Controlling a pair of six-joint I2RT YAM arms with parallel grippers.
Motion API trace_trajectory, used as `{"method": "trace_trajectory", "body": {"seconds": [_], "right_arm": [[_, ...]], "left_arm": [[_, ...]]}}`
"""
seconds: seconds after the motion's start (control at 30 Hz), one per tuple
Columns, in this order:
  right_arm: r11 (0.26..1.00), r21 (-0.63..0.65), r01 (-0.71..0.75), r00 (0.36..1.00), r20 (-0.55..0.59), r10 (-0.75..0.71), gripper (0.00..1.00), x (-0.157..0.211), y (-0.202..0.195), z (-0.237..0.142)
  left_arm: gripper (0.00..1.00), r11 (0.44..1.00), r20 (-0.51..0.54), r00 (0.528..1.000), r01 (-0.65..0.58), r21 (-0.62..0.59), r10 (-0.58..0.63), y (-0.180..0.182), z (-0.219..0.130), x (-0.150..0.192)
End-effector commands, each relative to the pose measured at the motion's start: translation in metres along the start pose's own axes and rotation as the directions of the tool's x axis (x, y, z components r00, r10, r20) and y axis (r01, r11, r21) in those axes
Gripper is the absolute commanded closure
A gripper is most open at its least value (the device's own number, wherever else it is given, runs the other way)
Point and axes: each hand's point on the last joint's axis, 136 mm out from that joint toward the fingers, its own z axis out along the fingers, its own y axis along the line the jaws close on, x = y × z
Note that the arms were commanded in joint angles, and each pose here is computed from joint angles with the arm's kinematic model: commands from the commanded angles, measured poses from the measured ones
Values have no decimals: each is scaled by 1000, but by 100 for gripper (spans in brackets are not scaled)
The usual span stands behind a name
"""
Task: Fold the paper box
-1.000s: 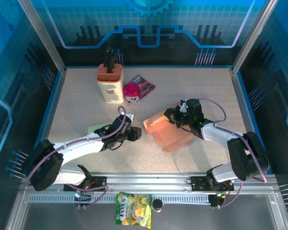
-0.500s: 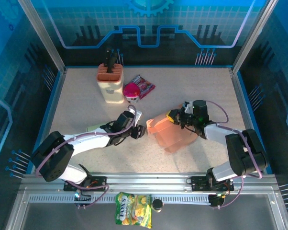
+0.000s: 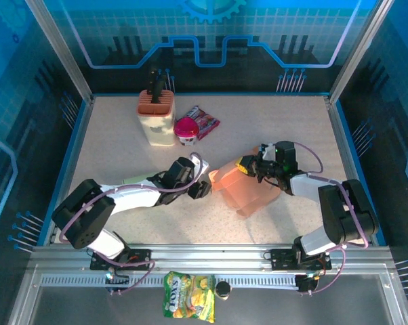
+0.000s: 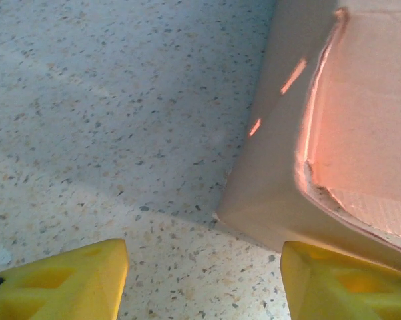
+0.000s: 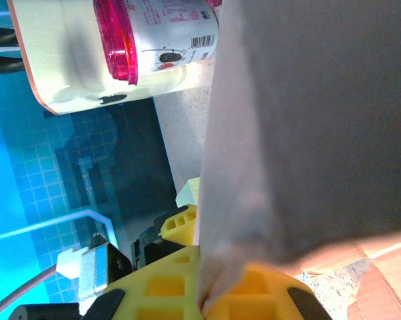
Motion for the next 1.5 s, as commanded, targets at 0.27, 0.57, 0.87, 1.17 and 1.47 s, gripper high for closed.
{"method": "trace_trajectory", "body": {"seconds": [0.27, 0.57, 0.87, 1.17, 1.47], "right_arm": [[1000, -7, 15, 999, -35, -15, 100, 2, -1, 0], [999, -28, 23, 999, -27, -24, 100, -1, 6, 0], [999, -31, 26, 999, -27, -27, 100, 2, 8, -1], [998, -63, 26, 1000, -9, -27, 100, 2, 13, 1], [997, -80, 18, 1000, 8, -17, 100, 6, 12, 6]], "left_arm": [[42, 978, 99, 986, -147, 147, 134, -25, 4, -15], [40, 960, 115, 981, -179, 217, 157, -42, 1, -8], [46, 965, 134, 981, -167, 201, 141, -42, 7, -14], [54, 966, 147, 978, -173, 189, 147, -56, 17, -16], [63, 988, 210, 974, -113, 109, 88, -52, 21, -24]]}}
